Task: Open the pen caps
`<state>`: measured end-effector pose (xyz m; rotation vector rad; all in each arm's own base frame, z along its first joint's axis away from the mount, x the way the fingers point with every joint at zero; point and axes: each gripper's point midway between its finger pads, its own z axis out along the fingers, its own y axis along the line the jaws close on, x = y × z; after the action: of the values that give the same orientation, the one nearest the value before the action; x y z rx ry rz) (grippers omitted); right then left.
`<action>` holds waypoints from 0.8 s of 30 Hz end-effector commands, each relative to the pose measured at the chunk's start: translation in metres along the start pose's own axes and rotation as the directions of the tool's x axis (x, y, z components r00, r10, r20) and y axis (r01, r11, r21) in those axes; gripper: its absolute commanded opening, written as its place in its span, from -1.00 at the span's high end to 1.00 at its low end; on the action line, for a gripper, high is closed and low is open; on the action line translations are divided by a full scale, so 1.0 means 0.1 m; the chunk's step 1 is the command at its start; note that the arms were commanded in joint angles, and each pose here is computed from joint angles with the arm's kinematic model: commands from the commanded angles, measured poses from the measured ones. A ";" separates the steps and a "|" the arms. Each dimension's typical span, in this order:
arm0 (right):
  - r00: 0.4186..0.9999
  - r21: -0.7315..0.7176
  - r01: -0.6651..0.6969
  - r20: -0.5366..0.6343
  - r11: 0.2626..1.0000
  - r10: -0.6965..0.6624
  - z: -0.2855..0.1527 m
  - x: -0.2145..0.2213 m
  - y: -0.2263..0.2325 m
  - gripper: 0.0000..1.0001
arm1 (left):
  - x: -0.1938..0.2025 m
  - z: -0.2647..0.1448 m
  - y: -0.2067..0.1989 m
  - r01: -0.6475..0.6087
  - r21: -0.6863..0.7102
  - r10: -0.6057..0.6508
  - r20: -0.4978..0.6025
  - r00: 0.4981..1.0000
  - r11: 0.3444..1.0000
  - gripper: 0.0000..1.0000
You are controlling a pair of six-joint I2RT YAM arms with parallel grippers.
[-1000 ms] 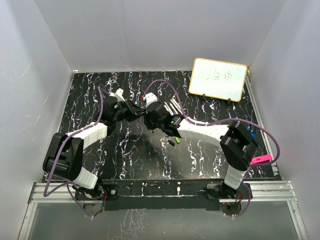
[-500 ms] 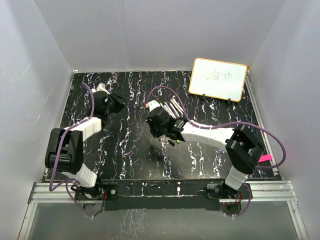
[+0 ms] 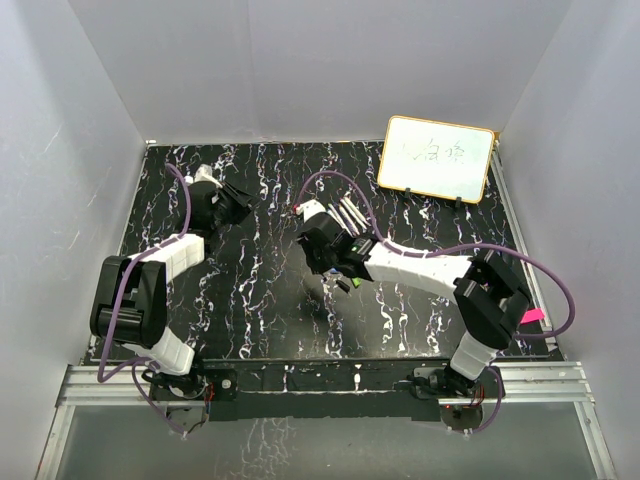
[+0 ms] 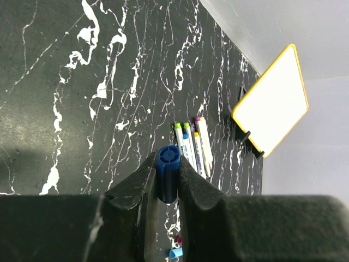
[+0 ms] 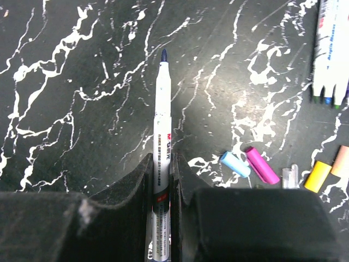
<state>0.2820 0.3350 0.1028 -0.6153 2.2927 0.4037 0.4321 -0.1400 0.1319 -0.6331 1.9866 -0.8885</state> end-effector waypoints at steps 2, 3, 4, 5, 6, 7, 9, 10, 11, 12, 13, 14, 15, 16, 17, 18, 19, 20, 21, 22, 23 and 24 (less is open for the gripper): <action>0.996 0.049 -0.041 0.086 0.998 0.037 -0.17 -0.26 -0.23 1.00 | -0.01 -0.01 -0.24 0.000 0.098 0.002 -0.023 1.000 0.995 1.00; 0.996 0.054 -0.042 0.084 0.998 0.038 -0.16 -0.25 -0.26 1.00 | 0.01 -0.02 -0.26 0.005 0.107 -0.003 -0.028 1.000 0.994 1.00; 0.996 0.060 -0.043 0.077 0.997 0.038 -0.14 -0.24 -0.29 1.00 | 0.02 -0.02 -0.26 0.011 0.113 -0.008 -0.033 0.999 0.994 1.00; 0.997 0.065 -0.043 0.070 0.997 0.038 -0.13 -0.22 -0.32 1.00 | 0.03 -0.03 -0.27 0.018 0.117 -0.013 -0.038 0.999 0.993 1.00; 0.998 0.074 -0.038 0.058 0.997 0.034 -0.10 -0.19 -0.36 1.00 | 0.05 -0.04 -0.28 0.023 0.124 -0.017 -0.047 0.999 0.992 1.00; 0.998 0.083 -0.034 0.050 0.996 0.030 -0.08 -0.16 -0.38 1.00 | 0.06 -0.05 -0.29 0.028 0.132 -0.021 -0.055 0.998 0.991 1.00; 1.000 0.100 -0.019 0.021 0.995 0.017 -0.03 -0.08 -0.42 1.00 | 0.12 -0.07 -0.32 0.038 0.148 -0.026 -0.079 0.997 0.988 1.00; 1.000 0.104 -0.016 0.012 0.994 0.015 -0.02 -0.05 -0.43 1.00 | 0.16 -0.09 -0.32 0.044 0.152 -0.030 -0.094 0.995 0.987 1.00; 1.000 0.106 -0.014 0.005 0.994 0.014 0.00 -0.02 -0.44 1.00 | 0.19 -0.11 -0.33 0.049 0.156 -0.033 -0.103 0.994 0.987 1.00; 1.000 0.105 -0.012 -0.004 0.994 0.013 0.01 0.01 -0.44 1.00 | 0.23 -0.13 -0.33 0.053 0.158 -0.036 -0.112 0.993 0.986 1.00; 1.000 0.105 -0.011 -0.010 0.994 0.013 0.02 0.03 -0.44 1.00 | 0.27 -0.14 -0.33 0.057 0.158 -0.038 -0.118 0.992 0.986 1.00; 1.000 0.103 -0.010 -0.016 0.995 0.012 0.03 0.05 -0.44 1.00 | 0.30 -0.16 -0.34 0.058 0.158 -0.039 -0.122 0.992 0.986 1.00; 1.000 0.107 -0.011 -0.021 0.994 0.013 0.04 0.07 -0.44 1.00 | 0.33 -0.18 -0.34 0.060 0.158 -0.040 -0.126 0.991 0.986 1.00; 1.000 0.111 -0.012 -0.022 0.994 0.014 0.06 0.08 -0.45 1.00 | 0.37 -0.20 -0.35 0.061 0.159 -0.040 -0.132 0.990 0.985 1.00; 1.000 0.116 -0.013 -0.023 0.993 0.016 0.07 0.09 -0.46 1.00 | 0.39 -0.21 -0.36 0.063 0.163 -0.041 -0.132 0.990 0.985 1.00; 1.000 0.124 -0.016 -0.020 0.992 0.018 0.09 0.08 -0.48 1.00 | 0.41 -0.22 -0.37 0.065 0.165 -0.042 -0.136 0.990 0.984 1.00; 1.000 0.129 -0.019 -0.014 0.991 0.021 0.10 0.06 -0.48 1.00 | 0.44 -0.24 -0.39 0.066 0.167 -0.044 -0.138 0.989 0.984 1.00; 1.000 0.129 -0.021 -0.009 0.991 0.022 0.12 0.05 -0.48 1.00 | 0.45 -0.26 -0.39 0.067 0.166 -0.045 -0.136 0.990 0.984 1.00; 1.000 0.128 -0.022 -0.006 0.991 0.023 0.14 0.03 -0.49 1.00 | 0.46 -0.28 -0.40 0.068 0.165 -0.046 -0.134 0.990 0.984 1.00; 1.000 0.127 -0.022 0.000 0.992 0.022 0.17 -0.02 -0.49 1.00 | 0.46 -0.30 -0.41 0.068 0.166 -0.047 -0.131 0.990 0.984 1.00; 1.000 0.127 -0.019 -0.002 0.992 0.019 0.20 -0.04 -0.50 1.00 | 0.46 -0.32 -0.42 0.066 0.168 -0.045 -0.129 0.991 0.984 1.00; 1.000 0.126 -0.017 0.008 0.992 0.016 0.22 -0.09 -0.51 1.00 | 0.45 -0.34 -0.42 0.066 0.168 -0.045 -0.127 0.991 0.984 1.00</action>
<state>0.3007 0.2928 0.0699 -0.5669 2.3798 0.2437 0.3887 -0.1840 0.1227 -0.5921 2.0618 -1.1070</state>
